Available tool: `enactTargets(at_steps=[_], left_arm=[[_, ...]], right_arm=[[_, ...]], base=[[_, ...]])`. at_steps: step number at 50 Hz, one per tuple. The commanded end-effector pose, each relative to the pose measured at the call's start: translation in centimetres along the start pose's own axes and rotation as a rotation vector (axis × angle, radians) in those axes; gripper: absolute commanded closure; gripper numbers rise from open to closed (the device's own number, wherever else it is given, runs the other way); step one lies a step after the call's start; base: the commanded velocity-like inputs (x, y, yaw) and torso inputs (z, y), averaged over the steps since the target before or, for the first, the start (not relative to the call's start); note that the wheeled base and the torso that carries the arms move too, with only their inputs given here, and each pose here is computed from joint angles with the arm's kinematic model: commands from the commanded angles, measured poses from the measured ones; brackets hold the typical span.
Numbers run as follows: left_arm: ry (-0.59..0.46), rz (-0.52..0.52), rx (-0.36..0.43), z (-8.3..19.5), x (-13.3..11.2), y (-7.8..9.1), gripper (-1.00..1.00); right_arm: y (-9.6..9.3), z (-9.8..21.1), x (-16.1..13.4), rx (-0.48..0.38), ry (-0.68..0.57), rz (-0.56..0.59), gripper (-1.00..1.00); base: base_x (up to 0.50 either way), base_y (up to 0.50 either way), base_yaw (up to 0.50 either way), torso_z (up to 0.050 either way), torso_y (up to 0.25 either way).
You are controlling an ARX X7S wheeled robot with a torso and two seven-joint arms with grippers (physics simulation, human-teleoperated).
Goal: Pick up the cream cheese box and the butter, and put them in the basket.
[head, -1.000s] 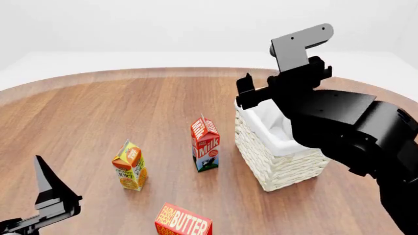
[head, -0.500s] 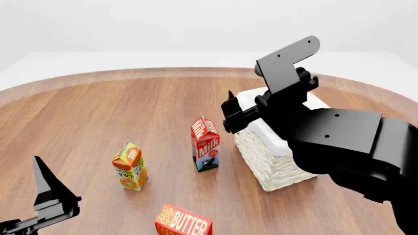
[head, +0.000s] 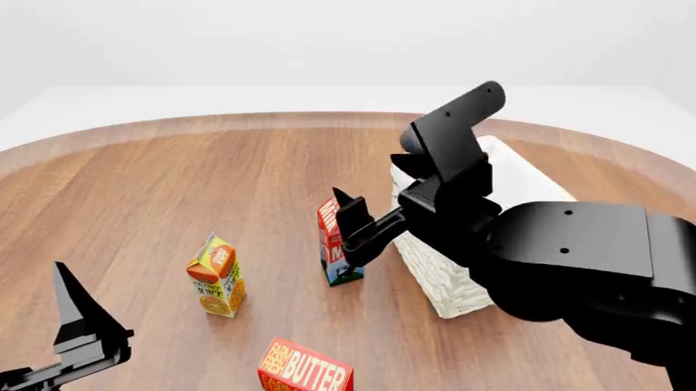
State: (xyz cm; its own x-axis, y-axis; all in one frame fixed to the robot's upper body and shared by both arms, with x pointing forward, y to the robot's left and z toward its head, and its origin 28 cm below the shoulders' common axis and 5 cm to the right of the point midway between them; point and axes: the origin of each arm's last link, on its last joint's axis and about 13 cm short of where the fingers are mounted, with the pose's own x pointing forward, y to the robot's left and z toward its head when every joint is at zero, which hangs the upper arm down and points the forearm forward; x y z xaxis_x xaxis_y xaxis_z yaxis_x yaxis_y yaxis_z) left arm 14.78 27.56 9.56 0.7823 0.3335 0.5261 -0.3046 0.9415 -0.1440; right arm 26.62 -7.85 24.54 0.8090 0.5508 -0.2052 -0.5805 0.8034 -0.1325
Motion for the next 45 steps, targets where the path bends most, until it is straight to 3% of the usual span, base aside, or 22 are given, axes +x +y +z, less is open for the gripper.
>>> enactTargets(at_steps=[1,14,19,45], left_arm=[[0.000,-0.003,0.002,0.1,0.0,0.0,-1.00],[-0.003,0.000,0.003,0.2,-0.1,0.1,-1.00],[-0.003,0.001,0.002,0.2,-0.1,0.1,-1.00],[-0.004,0.002,0.002,0.3,-0.2,0.1,-1.00]], right_arm=[[0.7,-0.2,-0.6,0.011,0.002,0.116,-1.00],[1.6,-0.2,-1.5,-0.002,0.019,0.196,-1.00],[1.7,-0.4,-1.7,0.047,0.055,0.224,-1.00],[3.0,-3.0,-1.9,0.020,0.124,0.336,-1.00]], base=[[0.00,0.00,0.00,0.000,0.000],[0.00,0.00,0.00,0.000,0.000],[0.00,0.00,0.00,0.000,0.000],[0.00,0.00,0.00,0.000,0.000]])
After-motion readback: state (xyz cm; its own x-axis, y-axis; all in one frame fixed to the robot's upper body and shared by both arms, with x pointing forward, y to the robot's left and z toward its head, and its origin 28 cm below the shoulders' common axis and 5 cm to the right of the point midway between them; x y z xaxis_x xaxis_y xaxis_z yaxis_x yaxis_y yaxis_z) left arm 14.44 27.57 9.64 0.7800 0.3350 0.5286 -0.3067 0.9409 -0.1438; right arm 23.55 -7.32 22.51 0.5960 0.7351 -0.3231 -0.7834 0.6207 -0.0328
